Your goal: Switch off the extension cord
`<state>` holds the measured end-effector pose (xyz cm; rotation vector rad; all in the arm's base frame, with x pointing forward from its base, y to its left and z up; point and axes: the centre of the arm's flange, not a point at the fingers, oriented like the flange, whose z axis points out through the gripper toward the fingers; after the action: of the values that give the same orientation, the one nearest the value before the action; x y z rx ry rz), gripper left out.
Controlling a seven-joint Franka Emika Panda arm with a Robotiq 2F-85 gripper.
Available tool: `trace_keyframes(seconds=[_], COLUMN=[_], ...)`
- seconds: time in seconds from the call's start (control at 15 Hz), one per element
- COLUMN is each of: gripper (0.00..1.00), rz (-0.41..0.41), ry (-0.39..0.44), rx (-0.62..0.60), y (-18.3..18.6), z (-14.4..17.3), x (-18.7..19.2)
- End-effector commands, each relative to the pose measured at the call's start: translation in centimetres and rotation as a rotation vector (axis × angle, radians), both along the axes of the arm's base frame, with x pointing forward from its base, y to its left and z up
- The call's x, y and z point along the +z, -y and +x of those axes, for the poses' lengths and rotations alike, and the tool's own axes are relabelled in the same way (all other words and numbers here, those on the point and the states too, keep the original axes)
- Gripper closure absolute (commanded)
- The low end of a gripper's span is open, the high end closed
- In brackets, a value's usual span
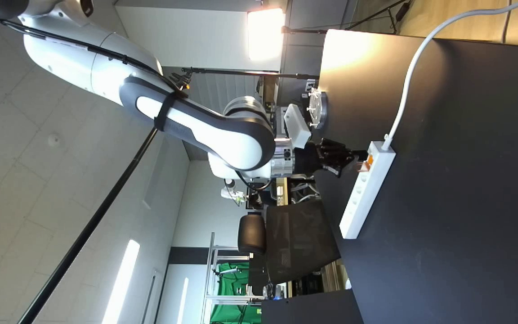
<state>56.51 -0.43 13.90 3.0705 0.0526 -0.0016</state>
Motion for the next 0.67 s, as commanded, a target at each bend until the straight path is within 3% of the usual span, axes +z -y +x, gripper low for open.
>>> trace_keyframes(seconds=[0.0, 0.6], gripper=[1.00, 1.00], rz=[-0.005, 0.009], ry=[0.046, 0.060], rx=[-0.046, -0.079], y=[0.0, 0.5], z=[0.9, 1.2], x=[-0.6, -2.4])
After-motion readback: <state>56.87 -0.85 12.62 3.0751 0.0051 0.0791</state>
